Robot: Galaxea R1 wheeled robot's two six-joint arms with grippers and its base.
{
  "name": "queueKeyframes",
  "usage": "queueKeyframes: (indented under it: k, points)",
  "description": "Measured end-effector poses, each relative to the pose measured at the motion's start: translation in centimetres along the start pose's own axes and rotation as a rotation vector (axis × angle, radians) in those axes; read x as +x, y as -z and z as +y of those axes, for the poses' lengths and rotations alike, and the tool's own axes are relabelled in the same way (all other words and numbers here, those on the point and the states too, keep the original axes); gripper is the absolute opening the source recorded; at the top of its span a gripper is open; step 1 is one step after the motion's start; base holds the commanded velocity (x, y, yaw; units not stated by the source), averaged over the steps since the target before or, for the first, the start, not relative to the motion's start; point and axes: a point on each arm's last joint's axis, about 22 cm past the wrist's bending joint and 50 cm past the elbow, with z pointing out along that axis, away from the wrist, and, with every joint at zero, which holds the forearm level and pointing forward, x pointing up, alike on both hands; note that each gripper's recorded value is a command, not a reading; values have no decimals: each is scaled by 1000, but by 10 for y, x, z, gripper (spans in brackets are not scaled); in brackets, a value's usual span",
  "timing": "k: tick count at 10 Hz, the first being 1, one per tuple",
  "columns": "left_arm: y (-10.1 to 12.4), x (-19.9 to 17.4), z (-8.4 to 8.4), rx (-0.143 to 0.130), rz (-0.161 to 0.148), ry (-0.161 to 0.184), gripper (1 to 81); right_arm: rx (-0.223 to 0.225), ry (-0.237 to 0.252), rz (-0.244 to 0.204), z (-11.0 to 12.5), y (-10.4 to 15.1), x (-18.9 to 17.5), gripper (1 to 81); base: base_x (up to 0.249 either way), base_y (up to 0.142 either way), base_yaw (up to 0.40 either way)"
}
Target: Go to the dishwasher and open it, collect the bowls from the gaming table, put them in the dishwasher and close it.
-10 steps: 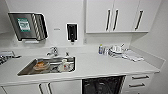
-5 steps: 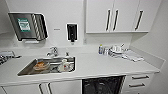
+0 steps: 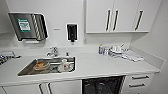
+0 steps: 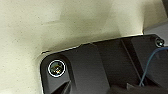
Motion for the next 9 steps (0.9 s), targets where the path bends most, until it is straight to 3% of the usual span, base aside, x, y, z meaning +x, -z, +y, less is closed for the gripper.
queueKeyframes:
  k: [3, 7, 9]
  points:
    - [-2, -12, 7, 18, -15, 16, 811, 12, -5, -9, -17, 3, -9, 811, 0, 0, 0]
    - [10, -46, 30, 40, -60, 32, 811, 0, -22, -53, -18, 35, -41, 811, 0, 0, 0]
    - [17, -47, 33, 54, -53, 28, 811, 4, -22, -47, -23, 44, -43, 811, 0, 0, 0]
